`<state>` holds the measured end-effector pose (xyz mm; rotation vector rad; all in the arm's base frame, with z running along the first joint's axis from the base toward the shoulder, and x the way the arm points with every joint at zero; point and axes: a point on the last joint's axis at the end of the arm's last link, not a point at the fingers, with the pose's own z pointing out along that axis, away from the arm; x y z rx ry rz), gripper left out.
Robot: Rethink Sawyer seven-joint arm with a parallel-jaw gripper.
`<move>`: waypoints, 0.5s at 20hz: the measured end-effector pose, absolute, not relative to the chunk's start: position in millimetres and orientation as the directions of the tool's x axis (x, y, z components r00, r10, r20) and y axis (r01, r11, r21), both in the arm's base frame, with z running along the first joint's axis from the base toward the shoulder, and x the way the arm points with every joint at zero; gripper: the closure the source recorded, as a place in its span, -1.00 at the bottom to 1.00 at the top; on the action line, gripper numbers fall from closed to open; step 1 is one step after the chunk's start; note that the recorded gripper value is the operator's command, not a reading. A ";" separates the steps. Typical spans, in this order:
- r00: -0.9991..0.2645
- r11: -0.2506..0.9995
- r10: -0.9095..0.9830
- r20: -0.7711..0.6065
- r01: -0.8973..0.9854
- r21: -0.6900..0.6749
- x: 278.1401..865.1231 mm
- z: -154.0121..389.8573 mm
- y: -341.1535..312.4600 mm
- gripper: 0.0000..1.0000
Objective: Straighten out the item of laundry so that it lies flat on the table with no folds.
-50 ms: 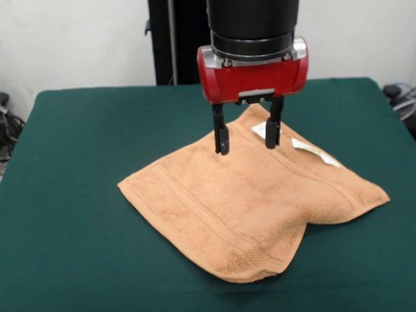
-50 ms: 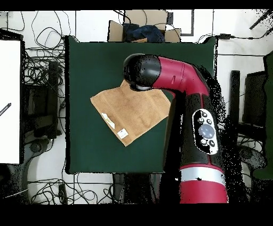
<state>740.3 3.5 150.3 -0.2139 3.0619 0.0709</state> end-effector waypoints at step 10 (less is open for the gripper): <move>-0.991 0.990 -0.130 -0.022 -0.132 0.059 716.8 133.0 1.9 -1.00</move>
